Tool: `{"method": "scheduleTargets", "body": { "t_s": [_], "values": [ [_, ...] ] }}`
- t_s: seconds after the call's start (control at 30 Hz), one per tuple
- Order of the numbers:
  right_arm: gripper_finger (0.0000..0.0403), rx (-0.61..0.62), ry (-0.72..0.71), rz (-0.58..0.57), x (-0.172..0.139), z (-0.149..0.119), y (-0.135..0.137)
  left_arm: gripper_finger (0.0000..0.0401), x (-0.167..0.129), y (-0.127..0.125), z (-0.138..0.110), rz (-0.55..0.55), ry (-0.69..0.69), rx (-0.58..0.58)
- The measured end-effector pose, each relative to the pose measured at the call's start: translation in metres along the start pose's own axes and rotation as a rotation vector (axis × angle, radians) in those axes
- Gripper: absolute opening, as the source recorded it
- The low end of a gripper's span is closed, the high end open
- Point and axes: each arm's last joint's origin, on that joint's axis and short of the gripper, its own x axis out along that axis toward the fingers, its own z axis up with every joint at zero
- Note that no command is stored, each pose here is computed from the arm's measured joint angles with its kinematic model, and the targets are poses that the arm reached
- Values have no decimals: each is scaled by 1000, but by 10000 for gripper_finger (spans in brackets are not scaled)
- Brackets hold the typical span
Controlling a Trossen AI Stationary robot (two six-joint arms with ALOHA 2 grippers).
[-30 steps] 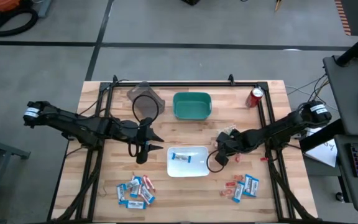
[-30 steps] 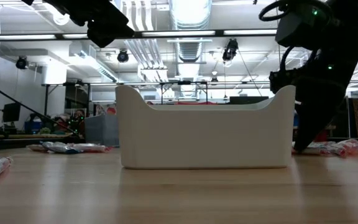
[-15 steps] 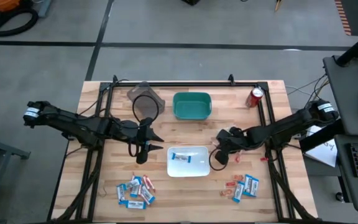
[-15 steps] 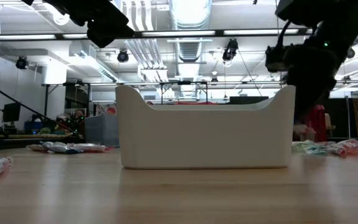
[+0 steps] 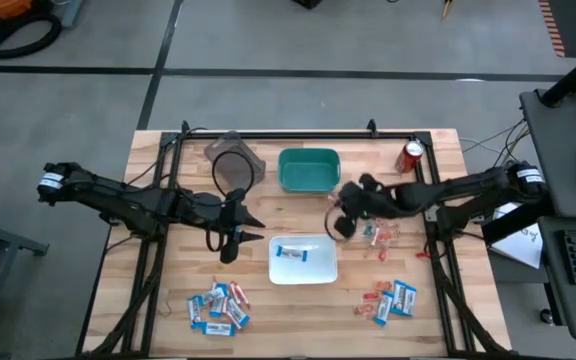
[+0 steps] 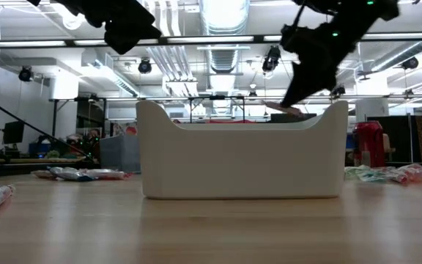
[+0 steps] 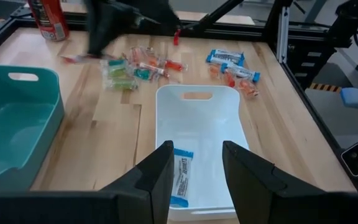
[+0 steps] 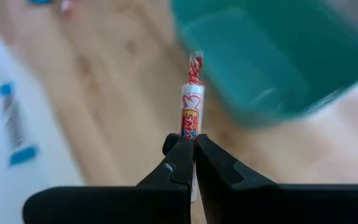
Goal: Sort candy
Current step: Put the white candy into the green bin
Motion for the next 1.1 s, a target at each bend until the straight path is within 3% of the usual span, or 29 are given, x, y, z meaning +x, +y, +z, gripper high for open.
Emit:
{"method": "scheduleTargets", "body": {
  "t_s": [0.27,0.4,0.8,1.1],
  "values": [
    [8,-40,-131,-116,11,40,-46,121,0,0,0,0,0,-12],
    [8,-85,-117,-157,26,48,-60,121,0,0,-1,1,6,-26],
    [9,-323,-4,-157,81,54,-63,121,-5,2,-10,22,111,-118],
    [9,-356,50,-151,107,55,-59,121,-7,4,-24,62,246,-200]
  ]
}}
